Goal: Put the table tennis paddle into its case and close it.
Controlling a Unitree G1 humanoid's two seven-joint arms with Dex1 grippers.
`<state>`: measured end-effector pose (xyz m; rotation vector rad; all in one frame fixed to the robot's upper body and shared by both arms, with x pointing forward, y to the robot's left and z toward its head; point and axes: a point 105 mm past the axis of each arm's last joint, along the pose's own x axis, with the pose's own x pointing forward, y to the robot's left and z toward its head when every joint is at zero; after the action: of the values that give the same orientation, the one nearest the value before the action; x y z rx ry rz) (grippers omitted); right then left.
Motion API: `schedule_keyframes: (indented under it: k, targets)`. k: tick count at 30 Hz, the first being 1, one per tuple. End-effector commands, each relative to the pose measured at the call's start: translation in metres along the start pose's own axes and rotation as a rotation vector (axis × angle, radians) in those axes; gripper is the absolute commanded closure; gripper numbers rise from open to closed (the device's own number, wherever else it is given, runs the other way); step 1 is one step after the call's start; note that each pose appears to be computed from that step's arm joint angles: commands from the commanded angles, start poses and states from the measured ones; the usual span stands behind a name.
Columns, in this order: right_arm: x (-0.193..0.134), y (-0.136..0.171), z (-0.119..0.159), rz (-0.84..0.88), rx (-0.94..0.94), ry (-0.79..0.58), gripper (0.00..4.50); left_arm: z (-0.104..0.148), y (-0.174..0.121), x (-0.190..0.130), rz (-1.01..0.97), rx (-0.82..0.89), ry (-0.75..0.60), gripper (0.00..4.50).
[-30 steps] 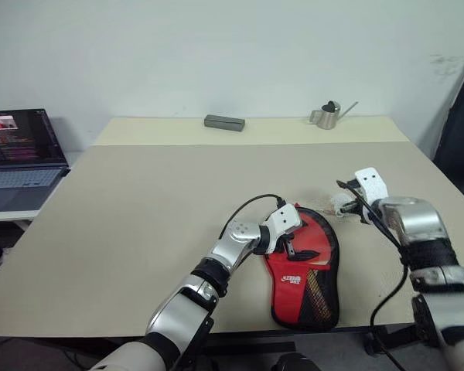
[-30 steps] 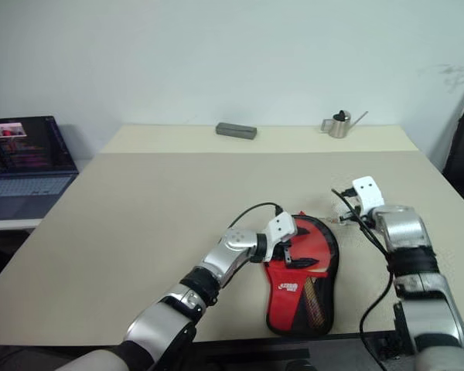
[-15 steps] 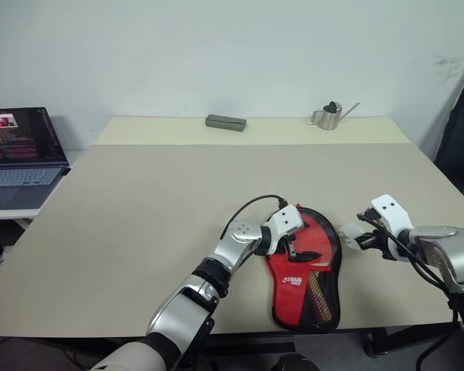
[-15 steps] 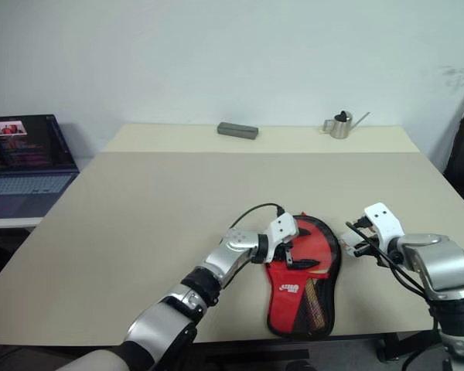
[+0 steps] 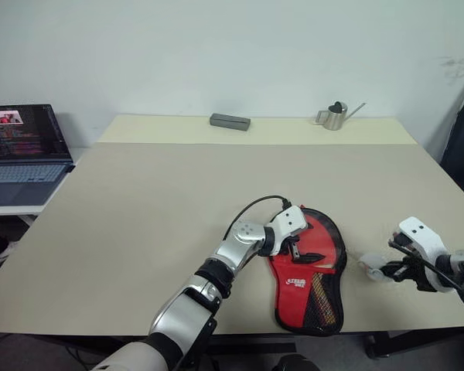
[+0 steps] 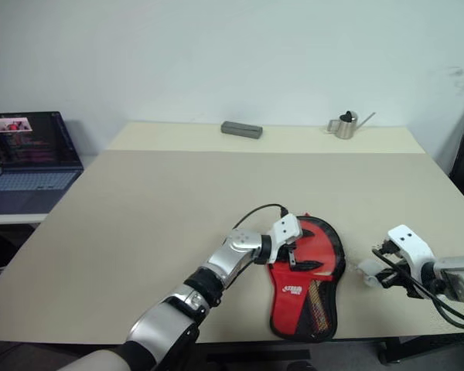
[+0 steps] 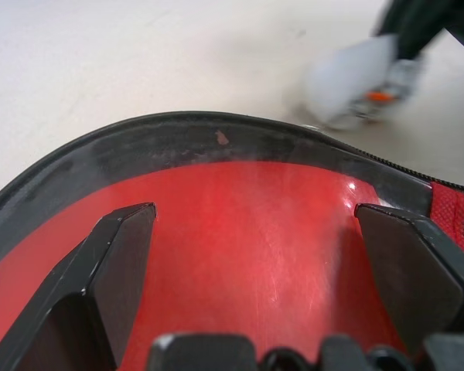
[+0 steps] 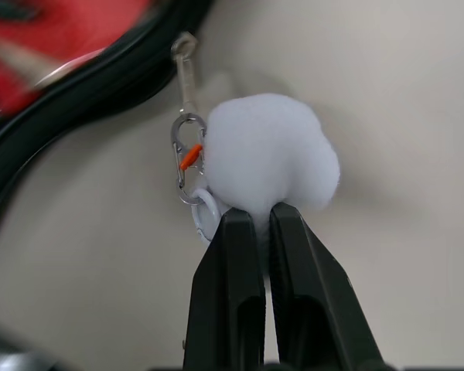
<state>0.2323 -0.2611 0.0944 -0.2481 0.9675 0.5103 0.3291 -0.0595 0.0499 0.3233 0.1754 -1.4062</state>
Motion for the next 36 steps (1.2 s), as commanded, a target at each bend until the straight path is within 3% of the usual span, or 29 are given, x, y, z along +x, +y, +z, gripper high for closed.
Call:
schedule_keyframes:
  k: [1, 28, 36]
  targets:
    - [-0.014, 0.012, 0.003, 0.053, -0.056, -0.004, 4.47, -0.12, -0.043, -0.024, -0.052, -0.265, 0.389, 0.0]
    - [-0.049, 0.084, -0.072, 0.504, -0.326, 0.237, 4.47, -0.115, -0.05, -0.015, -0.08, -0.252, 0.379, 0.0]
    - [-0.038, 0.096, -0.072, 0.513, -0.325, 0.186, 4.47, -0.115, -0.051, -0.014, -0.081, -0.254, 0.377, 0.0]
